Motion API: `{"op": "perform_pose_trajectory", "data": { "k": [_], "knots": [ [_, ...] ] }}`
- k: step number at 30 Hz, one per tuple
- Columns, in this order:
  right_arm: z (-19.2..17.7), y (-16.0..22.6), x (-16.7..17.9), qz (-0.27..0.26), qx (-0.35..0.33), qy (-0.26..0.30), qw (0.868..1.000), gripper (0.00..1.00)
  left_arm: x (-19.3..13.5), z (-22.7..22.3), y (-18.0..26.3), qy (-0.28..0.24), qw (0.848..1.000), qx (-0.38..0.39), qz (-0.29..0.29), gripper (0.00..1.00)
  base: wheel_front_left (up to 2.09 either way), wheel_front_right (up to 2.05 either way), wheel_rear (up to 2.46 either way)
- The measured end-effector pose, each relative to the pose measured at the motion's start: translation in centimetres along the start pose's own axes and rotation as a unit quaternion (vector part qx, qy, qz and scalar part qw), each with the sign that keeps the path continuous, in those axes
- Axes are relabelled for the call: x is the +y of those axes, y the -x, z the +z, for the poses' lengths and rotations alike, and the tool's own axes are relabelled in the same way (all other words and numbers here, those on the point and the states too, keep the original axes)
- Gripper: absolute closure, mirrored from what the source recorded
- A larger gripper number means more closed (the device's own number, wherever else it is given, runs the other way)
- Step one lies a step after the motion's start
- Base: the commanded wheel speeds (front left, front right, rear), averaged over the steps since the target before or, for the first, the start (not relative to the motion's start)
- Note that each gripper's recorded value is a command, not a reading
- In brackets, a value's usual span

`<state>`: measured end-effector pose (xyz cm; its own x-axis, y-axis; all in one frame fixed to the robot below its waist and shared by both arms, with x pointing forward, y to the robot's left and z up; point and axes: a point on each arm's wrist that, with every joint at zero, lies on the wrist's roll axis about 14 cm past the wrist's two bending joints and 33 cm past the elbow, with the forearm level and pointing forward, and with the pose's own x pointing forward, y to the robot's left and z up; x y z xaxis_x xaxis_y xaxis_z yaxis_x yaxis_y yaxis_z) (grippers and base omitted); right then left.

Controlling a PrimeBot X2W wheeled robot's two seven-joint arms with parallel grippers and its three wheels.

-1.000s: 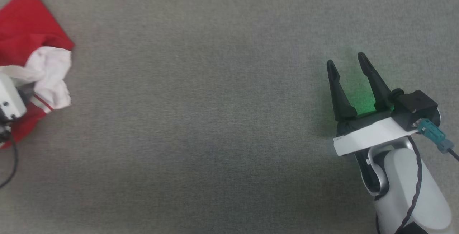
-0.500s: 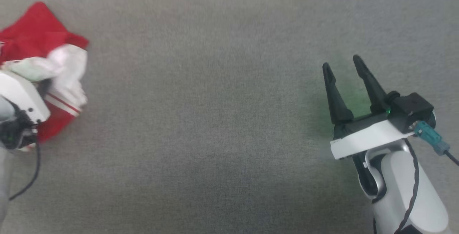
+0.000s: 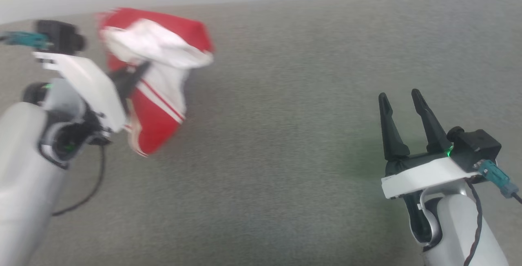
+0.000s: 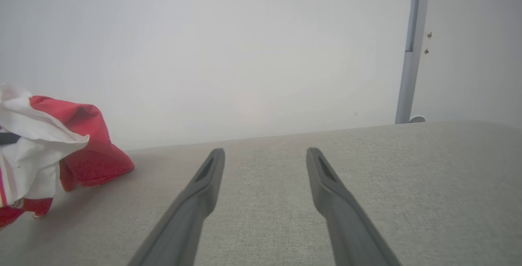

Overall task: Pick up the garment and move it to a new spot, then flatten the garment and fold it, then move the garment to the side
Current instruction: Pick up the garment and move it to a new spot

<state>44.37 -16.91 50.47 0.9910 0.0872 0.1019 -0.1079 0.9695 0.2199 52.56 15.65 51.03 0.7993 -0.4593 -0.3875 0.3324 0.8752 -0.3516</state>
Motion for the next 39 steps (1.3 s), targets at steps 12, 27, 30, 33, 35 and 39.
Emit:
{"op": "perform_pose_trajectory", "data": {
  "k": [12,27,30,33,35,39],
  "knots": [
    [1.3,3.2,-5.8,-0.096,-0.013,-0.014,0.995,0.0,-16.7,-8.1,-6.6,-0.078,0.957,0.17,-0.22,1.0,0.0,0.0,0.0],
    [1.6,8.3,-12.4,-0.216,-0.008,-0.035,0.976,0.0,-23.3,-17.4,-15.3,-0.141,0.906,0.301,-0.261,1.0,0.0,0.0,0.0],
    [1.6,8.8,-13.1,-0.23,-0.007,-0.035,0.973,0.0,-23.5,-18.3,-16.4,-0.166,0.899,0.309,-0.263,1.0,0.0,0.0,0.0],
    [1.5,9.2,-13.6,-0.24,-0.002,-0.032,0.97,0.0,-23.6,-19.0,-17.3,-0.18,0.894,0.31,-0.269,1.0,0.0,0.0,0.0],
    [1.3,9.4,-13.9,-0.245,-0.001,-0.032,0.969,0.0,-23.7,-19.2,-17.6,-0.191,0.891,0.306,-0.273,0.68,0.0,0.0,0.0],
    [1.1,8.8,-13.6,-0.238,0.001,-0.031,0.971,0.0,-23.5,-18.7,-17.5,-0.205,0.895,0.284,-0.276,0.0,0.0,0.0,0.0]
  ]
}}
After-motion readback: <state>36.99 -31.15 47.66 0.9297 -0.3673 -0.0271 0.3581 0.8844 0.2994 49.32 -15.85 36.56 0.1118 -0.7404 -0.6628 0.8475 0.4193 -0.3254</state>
